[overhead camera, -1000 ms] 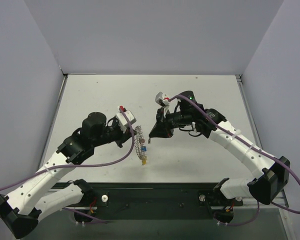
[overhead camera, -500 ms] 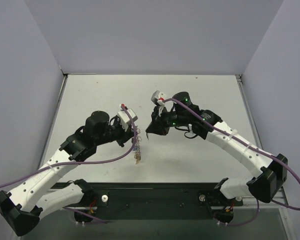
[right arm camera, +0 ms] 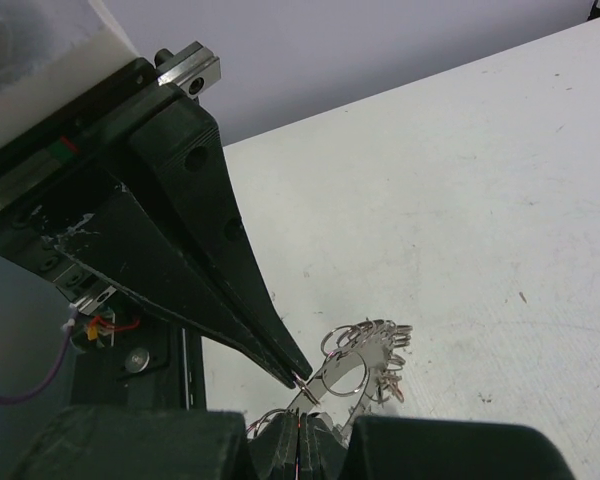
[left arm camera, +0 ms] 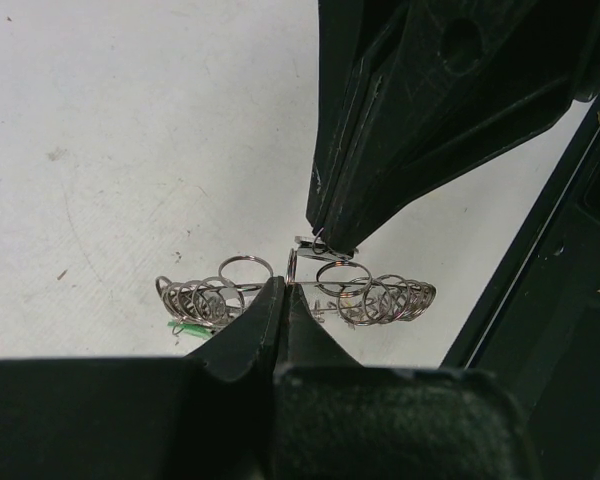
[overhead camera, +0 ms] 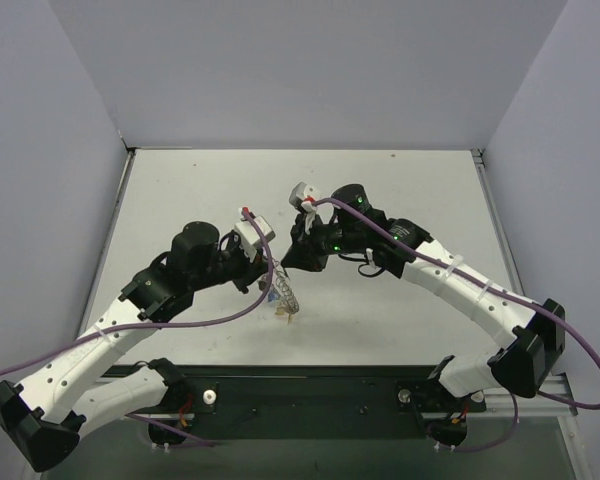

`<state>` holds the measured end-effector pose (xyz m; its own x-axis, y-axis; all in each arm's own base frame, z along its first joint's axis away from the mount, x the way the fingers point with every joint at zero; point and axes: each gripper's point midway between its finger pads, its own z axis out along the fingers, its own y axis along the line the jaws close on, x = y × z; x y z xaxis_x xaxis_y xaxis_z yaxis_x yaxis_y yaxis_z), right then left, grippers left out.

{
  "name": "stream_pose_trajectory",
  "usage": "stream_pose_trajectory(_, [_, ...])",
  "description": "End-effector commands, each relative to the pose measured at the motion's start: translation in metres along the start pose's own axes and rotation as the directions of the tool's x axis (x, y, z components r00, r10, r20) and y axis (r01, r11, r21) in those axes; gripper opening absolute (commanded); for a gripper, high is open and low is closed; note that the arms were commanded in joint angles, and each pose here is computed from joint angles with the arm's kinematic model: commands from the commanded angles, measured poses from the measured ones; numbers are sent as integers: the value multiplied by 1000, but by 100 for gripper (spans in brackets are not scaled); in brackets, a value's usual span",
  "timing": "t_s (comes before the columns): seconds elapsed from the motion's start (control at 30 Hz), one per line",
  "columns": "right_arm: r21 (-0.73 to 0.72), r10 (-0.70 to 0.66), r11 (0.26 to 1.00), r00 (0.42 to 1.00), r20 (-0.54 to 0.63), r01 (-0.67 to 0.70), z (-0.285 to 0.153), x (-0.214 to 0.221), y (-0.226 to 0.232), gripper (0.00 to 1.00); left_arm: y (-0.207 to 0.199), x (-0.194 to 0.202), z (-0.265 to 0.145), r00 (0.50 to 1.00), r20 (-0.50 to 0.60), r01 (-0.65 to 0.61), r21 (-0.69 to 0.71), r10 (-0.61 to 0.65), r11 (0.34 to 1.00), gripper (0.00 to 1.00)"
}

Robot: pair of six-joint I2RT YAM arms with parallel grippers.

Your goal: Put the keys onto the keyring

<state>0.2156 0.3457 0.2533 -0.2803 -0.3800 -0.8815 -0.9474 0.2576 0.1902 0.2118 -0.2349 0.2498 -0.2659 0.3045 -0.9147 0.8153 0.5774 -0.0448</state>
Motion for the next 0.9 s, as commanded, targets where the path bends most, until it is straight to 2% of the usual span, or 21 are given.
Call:
stream_pose_trajectory(0.0, [-7,-32,999,997,77,32,-1,-28,3,0,-3,-35,-6,995,103,-13,7,12,1000,0])
stream_pose_trajectory(0.87, [-7,-23,1000,998,58,23,12,-24,2,0,-8,-40,-8,992,124,-13,36,8,999,0])
